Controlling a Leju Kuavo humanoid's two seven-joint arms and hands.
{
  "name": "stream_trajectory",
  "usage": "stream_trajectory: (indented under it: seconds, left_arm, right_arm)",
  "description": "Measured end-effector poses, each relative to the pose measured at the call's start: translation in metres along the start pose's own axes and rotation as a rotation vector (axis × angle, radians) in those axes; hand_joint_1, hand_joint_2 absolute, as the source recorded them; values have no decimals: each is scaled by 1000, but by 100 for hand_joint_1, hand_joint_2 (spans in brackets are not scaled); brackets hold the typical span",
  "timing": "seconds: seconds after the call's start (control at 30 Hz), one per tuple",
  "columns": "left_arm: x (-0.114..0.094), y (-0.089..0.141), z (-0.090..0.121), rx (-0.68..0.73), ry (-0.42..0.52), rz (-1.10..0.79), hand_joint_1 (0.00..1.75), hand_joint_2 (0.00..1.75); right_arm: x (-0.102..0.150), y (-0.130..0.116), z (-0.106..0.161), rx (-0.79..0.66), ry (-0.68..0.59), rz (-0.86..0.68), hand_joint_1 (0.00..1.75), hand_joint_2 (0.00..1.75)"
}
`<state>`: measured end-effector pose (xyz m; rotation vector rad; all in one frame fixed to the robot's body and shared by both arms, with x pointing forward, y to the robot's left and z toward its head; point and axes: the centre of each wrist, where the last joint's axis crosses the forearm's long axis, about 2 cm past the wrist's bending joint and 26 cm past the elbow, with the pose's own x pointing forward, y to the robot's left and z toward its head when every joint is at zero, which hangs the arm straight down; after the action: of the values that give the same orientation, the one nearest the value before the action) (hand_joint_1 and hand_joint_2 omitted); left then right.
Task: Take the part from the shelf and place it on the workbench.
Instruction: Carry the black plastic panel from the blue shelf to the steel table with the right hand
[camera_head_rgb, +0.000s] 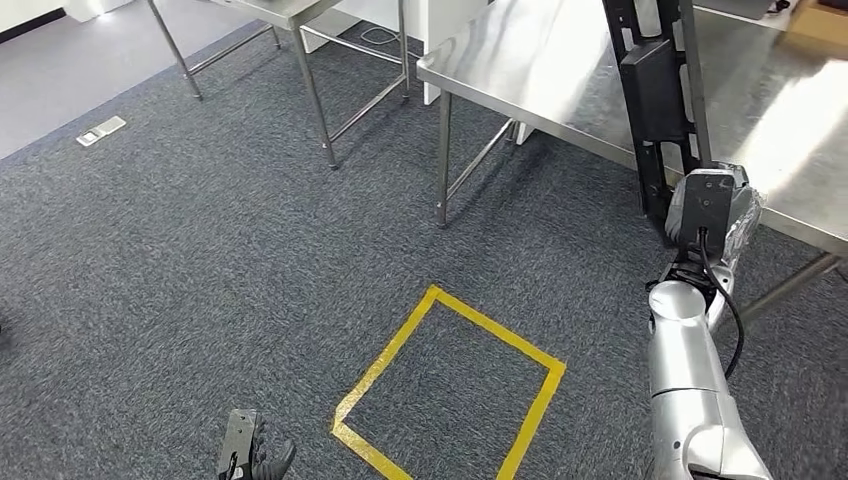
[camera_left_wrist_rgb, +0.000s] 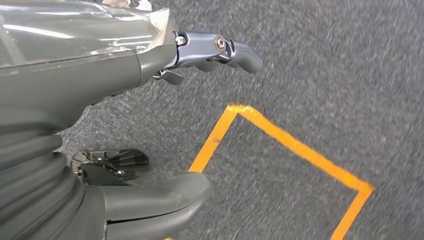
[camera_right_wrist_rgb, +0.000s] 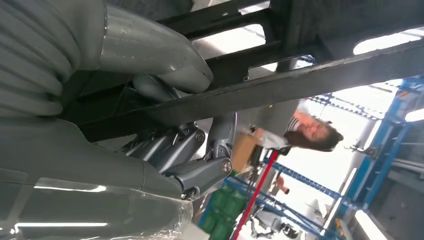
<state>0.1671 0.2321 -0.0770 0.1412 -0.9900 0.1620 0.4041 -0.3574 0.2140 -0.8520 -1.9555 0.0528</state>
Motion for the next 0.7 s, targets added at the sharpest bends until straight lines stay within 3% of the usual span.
stream_trajectory:
  seconds: [0.7]
  left_arm:
    - [-7, 3, 5, 13, 8, 13, 0, 175]
  right_arm:
    - [-1, 7, 1, 8, -25, 89, 175, 175]
